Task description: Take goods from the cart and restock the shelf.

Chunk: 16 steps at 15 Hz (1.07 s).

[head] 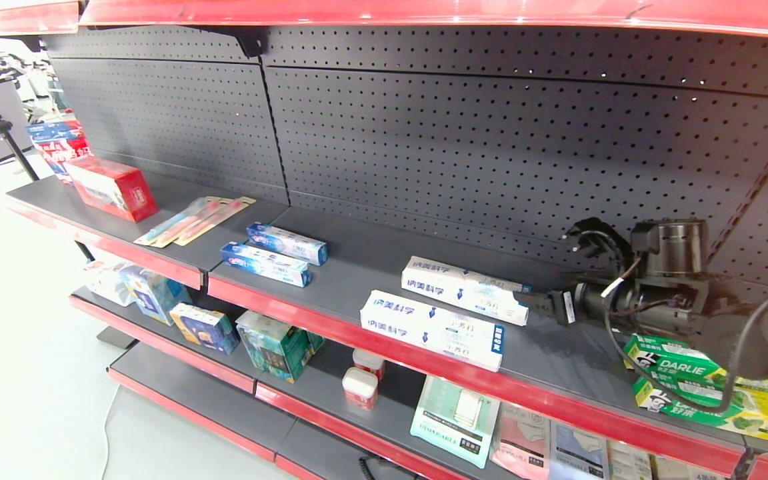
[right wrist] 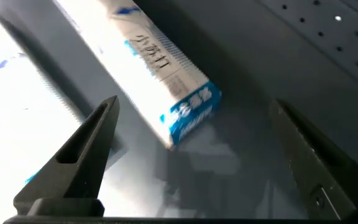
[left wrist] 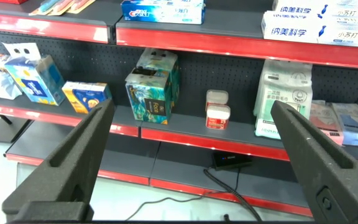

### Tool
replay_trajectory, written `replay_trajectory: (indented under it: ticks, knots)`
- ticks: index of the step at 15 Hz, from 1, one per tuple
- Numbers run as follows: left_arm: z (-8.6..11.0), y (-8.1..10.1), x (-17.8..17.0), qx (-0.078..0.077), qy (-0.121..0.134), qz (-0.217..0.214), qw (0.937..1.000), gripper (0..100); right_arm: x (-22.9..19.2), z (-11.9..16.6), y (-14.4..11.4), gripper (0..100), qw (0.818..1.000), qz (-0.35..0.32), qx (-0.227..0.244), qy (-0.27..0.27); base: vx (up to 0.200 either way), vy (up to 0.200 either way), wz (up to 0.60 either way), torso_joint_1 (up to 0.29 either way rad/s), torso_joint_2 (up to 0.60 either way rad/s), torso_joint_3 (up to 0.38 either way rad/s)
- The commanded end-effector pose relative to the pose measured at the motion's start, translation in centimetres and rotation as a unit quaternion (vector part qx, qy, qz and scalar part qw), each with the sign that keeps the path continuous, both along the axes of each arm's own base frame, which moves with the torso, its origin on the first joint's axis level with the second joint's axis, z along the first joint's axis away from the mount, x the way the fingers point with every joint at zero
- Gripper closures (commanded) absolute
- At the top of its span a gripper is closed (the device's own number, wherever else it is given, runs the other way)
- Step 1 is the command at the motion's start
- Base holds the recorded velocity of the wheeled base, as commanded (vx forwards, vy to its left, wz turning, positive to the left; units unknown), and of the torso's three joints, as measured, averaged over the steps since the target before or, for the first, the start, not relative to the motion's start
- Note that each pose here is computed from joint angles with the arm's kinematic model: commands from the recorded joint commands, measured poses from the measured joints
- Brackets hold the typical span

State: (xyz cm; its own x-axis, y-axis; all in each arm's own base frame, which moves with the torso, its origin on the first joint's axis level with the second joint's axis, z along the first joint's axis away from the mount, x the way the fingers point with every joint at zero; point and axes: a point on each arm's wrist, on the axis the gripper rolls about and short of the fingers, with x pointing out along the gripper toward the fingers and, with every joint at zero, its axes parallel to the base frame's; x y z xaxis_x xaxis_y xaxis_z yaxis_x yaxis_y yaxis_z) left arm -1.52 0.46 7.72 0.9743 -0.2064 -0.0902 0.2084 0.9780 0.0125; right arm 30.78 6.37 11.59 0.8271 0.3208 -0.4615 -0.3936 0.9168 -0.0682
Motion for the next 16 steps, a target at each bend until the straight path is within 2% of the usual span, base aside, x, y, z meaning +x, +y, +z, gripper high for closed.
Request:
replay_trajectory:
  ticks: [1, 2, 4, 7, 8, 9, 10, 12, 13, 16]
  knots:
    - [0.0, 0.0, 0.0, 0.000, 0.001, 0.000, 1.0000, 0, -5.6, 3.1, -1.1, 0, 0.999, -0.015, 0.035, -0.029, 0.000, 0.000, 0.00, 0.000, 0.00, 0.000]
    - [0.0, 0.0, 0.0, -0.001, 0.001, 0.000, 1.0000, 0, -7.3, 3.3, -1.6, 0, 0.999, -0.022, 0.038, -0.032, 0.000, 0.000, 0.00, 0.000, 0.00, 0.000]
    - [0.0, 0.0, 0.0, 0.000, 0.001, 0.000, 1.0000, 0, -13.6, 4.0, -3.8, 0, 0.997, -0.048, 0.038, -0.050, 0.000, 0.000, 0.00, 0.000, 0.00, 0.000]
    - [0.0, 0.0, 0.0, 0.000, 0.001, 0.000, 1.0000, 0, -20.5, 3.2, -5.2, 0, 0.995, -0.072, 0.036, -0.060, 0.000, 0.000, 0.00, 0.000, 0.00, 0.000]
    - [0.0, 0.0, 0.0, 0.000, 0.001, 0.000, 1.0000, 0, -25.7, 2.1, -5.6, 0, 0.993, -0.076, 0.041, -0.085, 0.000, 0.000, 0.00, 0.000, 0.00, 0.000]
    - [0.0, 0.0, 0.0, 0.000, 0.000, 0.000, 1.0000, 0, -27.2, 1.7, -5.8, 0, 0.991, -0.079, 0.042, -0.096, 0.000, 0.000, 0.00, 0.000, 0.00, 0.000]
    - [0.0, 0.0, 0.0, 0.000, 0.001, 0.000, 1.0000, 0, -30.6, 0.8, -6.1, 0, 0.986, -0.086, 0.042, -0.136, 0.000, 0.000, 0.00, 0.000, 0.00, 0.000]
    - [0.0, 0.0, 0.0, 0.000, 0.001, 0.000, 1.0000, 0, -33.2, -0.9, -6.3, 0, 0.977, -0.132, 0.025, -0.164, 0.000, 0.000, 0.00, 0.000, 0.00, 0.000]
    - [0.0, 0.0, 0.0, 0.000, 0.001, 0.000, 1.0000, 0, -34.0, -2.7, -6.3, 0, 0.973, -0.150, 0.022, -0.175, 0.000, 0.000, 0.00, 0.000, 0.00, 0.000]
    - [0.0, 0.0, 0.0, -0.001, 0.001, 0.000, 1.0000, 0, -33.8, -3.1, -6.3, 0, 0.962, -0.166, 0.040, -0.214, 0.000, 0.000, 0.00, 0.000, 0.00, 0.000]
